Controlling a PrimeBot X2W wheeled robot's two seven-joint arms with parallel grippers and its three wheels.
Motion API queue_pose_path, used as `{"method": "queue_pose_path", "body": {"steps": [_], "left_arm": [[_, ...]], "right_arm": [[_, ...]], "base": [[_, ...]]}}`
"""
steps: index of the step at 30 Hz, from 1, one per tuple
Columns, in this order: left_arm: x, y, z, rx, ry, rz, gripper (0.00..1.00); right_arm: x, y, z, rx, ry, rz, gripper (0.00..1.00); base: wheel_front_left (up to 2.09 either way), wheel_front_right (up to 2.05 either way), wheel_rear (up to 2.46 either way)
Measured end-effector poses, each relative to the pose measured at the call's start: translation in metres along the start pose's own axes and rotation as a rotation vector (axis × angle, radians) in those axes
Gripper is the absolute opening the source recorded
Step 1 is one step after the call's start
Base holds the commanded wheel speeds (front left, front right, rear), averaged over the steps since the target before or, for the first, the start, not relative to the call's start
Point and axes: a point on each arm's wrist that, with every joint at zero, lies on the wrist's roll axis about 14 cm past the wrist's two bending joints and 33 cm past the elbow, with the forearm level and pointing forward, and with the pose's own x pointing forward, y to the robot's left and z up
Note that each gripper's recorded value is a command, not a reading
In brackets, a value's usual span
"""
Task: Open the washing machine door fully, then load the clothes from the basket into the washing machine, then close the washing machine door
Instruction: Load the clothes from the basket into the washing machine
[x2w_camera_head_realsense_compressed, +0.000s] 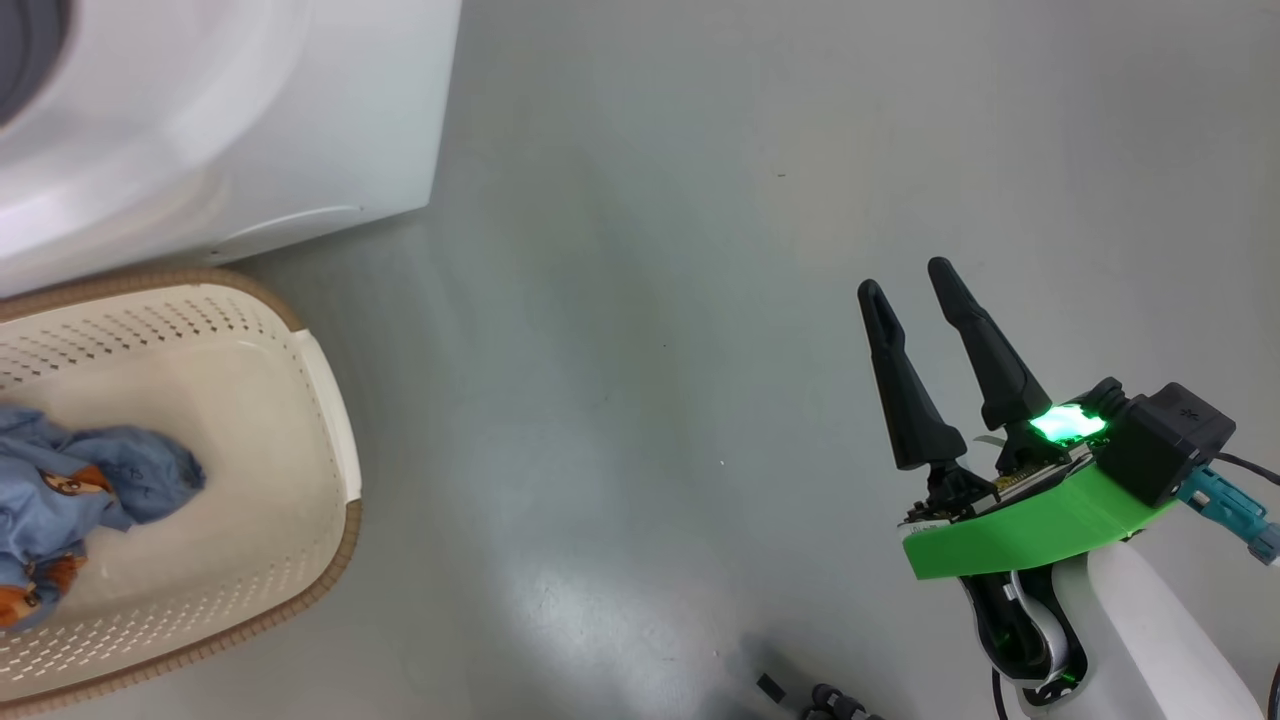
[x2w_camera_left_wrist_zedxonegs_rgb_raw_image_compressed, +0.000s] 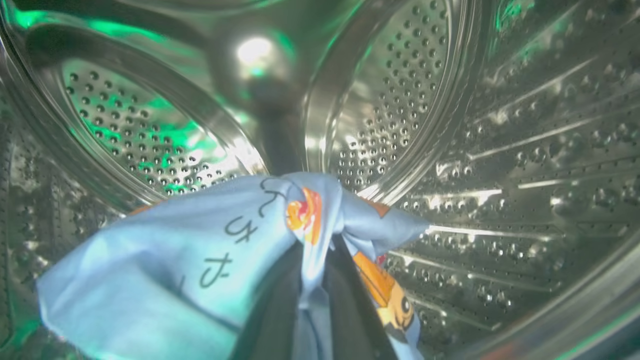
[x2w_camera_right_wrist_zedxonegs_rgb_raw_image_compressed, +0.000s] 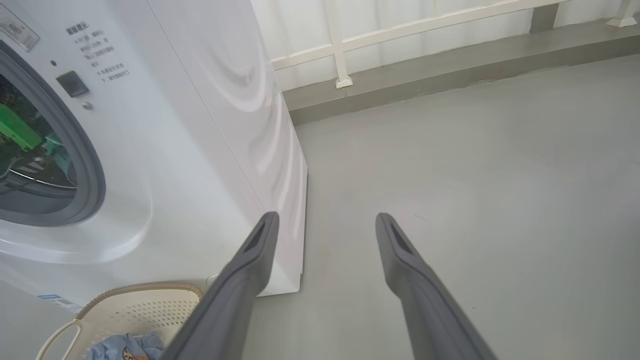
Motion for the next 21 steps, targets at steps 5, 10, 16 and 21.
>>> {"method": "queue_pose_path", "body": {"steps": [5, 10, 16, 21], "left_arm": [[-0.008, 0.001, -0.021, 0.028, 0.076, 0.003, 1.00], [-0.016, -0.004, -0.040, 0.060, 0.174, -0.012, 1.00], [-0.023, -0.003, -0.046, 0.057, 0.253, -0.014, 1.00], [-0.026, -0.005, -0.041, 0.059, 0.271, -0.019, 1.00]], "right_arm": [[0.000, 0.002, 0.001, 0.002, -0.004, 0.006, 1.00], [0.001, 0.004, 0.003, 0.005, -0.009, 0.012, 1.00], [0.001, 0.007, 0.006, 0.008, -0.017, 0.021, 1.00], [0.000, 0.009, 0.010, 0.008, -0.028, 0.028, 1.00]], "base": [[0.00, 0.00, 0.00], [0.00, 0.00, 0.00], [0.00, 0.00, 0.00], [0.00, 0.00, 0.00]]}}
